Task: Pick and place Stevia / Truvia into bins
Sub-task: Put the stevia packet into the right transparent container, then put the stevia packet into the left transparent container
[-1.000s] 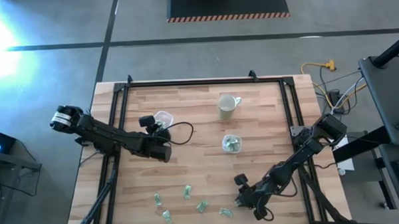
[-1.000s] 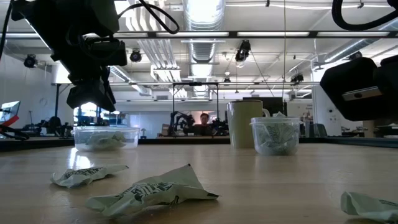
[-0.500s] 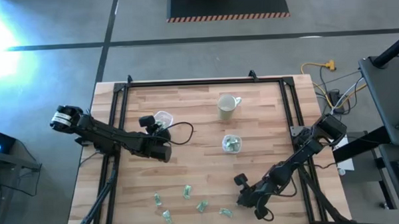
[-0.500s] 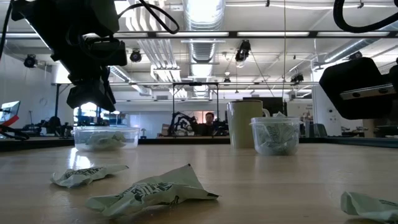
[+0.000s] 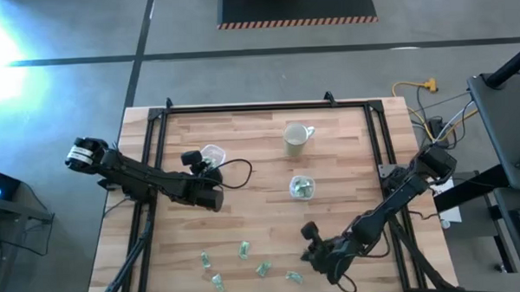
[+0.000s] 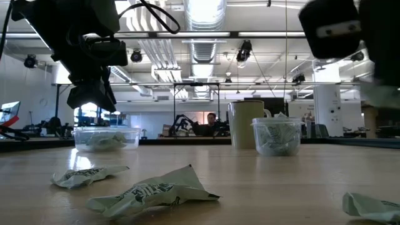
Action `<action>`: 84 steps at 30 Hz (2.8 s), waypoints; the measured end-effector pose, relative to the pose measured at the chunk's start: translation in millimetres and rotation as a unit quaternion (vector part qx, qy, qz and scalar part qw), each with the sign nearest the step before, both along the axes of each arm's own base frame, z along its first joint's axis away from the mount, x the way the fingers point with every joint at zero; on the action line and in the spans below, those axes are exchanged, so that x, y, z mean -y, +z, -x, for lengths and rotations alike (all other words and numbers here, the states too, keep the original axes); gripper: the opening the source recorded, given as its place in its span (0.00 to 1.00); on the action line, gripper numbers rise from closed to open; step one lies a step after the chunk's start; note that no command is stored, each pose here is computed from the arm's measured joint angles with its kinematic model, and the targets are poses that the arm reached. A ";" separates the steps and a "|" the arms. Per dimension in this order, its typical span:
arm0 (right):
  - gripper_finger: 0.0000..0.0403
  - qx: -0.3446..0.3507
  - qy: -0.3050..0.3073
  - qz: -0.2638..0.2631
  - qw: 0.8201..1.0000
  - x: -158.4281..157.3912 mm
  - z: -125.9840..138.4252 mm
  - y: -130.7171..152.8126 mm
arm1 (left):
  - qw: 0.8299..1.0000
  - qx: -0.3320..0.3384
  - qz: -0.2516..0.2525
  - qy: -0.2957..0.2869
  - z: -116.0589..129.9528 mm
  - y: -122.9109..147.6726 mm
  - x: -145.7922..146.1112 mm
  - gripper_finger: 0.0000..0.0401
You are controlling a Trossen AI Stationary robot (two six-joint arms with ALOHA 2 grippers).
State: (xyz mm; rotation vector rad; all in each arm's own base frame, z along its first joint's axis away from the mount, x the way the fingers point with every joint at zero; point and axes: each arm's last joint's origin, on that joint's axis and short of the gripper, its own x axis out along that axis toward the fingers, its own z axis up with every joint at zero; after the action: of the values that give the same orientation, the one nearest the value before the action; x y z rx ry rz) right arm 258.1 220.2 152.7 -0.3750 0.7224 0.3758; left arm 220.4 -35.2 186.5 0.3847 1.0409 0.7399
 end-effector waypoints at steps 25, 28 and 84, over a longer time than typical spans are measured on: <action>0.02 -0.043 -0.353 0.083 0.931 134.0 -25.5 37.0 | 1.000 0.001 0.000 0.000 -0.4 0.0 0.1 0.30; 0.02 -0.057 -0.361 0.071 0.928 139.8 -23.7 31.9 | 1.000 0.001 0.000 0.000 -0.4 0.0 0.0 0.30; 0.22 0.017 -0.220 0.023 0.975 91.5 8.0 66.7 | 0.980 0.027 0.179 -0.083 -14.2 7.3 26.7 0.30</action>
State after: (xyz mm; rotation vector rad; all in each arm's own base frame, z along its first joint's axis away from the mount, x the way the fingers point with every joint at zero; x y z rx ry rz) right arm 250.1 128.8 219.4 -0.2549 0.7591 -0.0666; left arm 234.6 -61.9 193.8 0.1373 1.0530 0.4005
